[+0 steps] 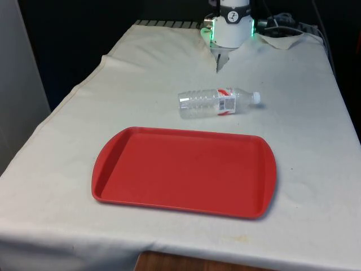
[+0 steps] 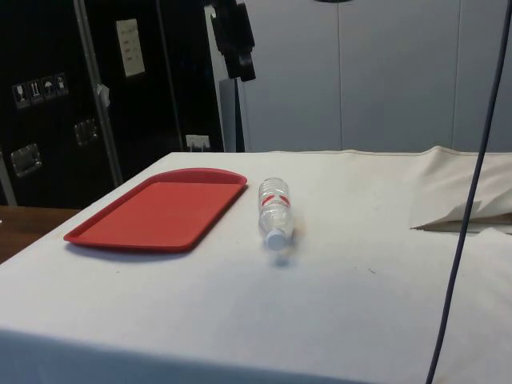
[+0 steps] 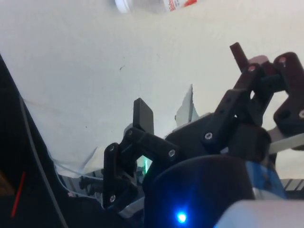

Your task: Place the bottle upright on the tray.

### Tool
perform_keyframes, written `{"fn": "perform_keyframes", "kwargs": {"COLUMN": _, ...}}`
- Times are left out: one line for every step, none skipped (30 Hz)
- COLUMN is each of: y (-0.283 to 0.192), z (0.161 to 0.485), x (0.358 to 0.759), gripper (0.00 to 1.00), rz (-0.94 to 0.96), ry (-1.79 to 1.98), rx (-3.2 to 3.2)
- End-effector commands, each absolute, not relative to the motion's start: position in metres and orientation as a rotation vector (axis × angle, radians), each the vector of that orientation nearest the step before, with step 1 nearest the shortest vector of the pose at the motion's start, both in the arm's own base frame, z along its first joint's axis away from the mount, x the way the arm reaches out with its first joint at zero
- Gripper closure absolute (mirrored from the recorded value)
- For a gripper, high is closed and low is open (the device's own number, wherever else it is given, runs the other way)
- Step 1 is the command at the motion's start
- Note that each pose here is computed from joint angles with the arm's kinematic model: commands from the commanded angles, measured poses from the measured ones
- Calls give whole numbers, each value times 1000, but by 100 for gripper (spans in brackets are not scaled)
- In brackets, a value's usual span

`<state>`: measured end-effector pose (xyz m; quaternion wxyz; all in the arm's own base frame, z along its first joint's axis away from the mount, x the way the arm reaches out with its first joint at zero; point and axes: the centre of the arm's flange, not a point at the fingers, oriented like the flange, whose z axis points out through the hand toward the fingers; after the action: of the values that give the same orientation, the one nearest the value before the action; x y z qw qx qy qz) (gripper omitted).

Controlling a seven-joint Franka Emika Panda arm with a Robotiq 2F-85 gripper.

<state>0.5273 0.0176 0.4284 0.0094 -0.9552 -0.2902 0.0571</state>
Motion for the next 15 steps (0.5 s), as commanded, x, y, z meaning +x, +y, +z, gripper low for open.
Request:
{"fn": "perform_keyframes", "kwargs": {"y": 18, "z": 427, "x": 527, "gripper": 0, "rz": 163, "ry": -931, "rx": -2986}}
{"fn": "perform_keyframes", "kwargs": {"y": 18, "z": 426, "x": 527, "gripper": 0, "rz": 162, "ry": -942, "rx": -2983}}
{"fn": "perform_keyframes", "kwargs": {"y": 18, "z": 426, "x": 527, "gripper": 0, "rz": 174, "ry": -930, "rx": -2977}}
{"fn": "perform_keyframes", "kwargs": {"y": 18, "z": 425, "x": 528, "gripper": 0, "rz": 157, "ry": -954, "rx": -2979}}
{"fn": "perform_keyframes", "kwargs": {"y": 18, "z": 424, "x": 528, "gripper": 0, "rz": 156, "ry": -967, "rx": -2976}}
{"fn": "perform_keyframes", "kwargs": {"y": 18, "z": 423, "x": 528, "gripper": 0, "rz": 151, "ry": -978, "rx": -2973}}
{"fn": "perform_keyframes", "kwargs": {"y": 18, "z": 421, "x": 528, "gripper": 0, "rz": 148, "ry": -990, "rx": -2970}}
{"fn": "perform_keyframes", "kwargs": {"y": 18, "z": 420, "x": 528, "gripper": 0, "rz": 146, "ry": -1003, "rx": -2967}}
{"fn": "perform_keyframes", "kwargs": {"y": 18, "z": 418, "x": 528, "gripper": 0, "rz": 137, "ry": -1026, "rx": -2960}}
{"fn": "perform_keyframes", "kwargs": {"y": 18, "z": 417, "x": 528, "gripper": 0, "rz": 131, "ry": -1041, "rx": -2957}}
{"fn": "perform_keyframes", "kwargs": {"y": 18, "z": 417, "x": 527, "gripper": 0, "rz": 143, "ry": -1029, "rx": -2950}}
{"fn": "perform_keyframes", "kwargs": {"y": 18, "z": 416, "x": 528, "gripper": 0, "rz": 127, "ry": -1051, "rx": -2954}}
{"fn": "perform_keyframes", "kwargs": {"y": 18, "z": 415, "x": 528, "gripper": 0, "rz": 123, "ry": -1063, "rx": -2952}}
{"fn": "perform_keyframes", "kwargs": {"y": 18, "z": 413, "x": 528, "gripper": 0, "rz": 118, "ry": -1075, "rx": -2948}}
{"fn": "perform_keyframes", "kwargs": {"y": 18, "z": 412, "x": 528, "gripper": 0, "rz": 112, "ry": -1088, "rx": -2945}}
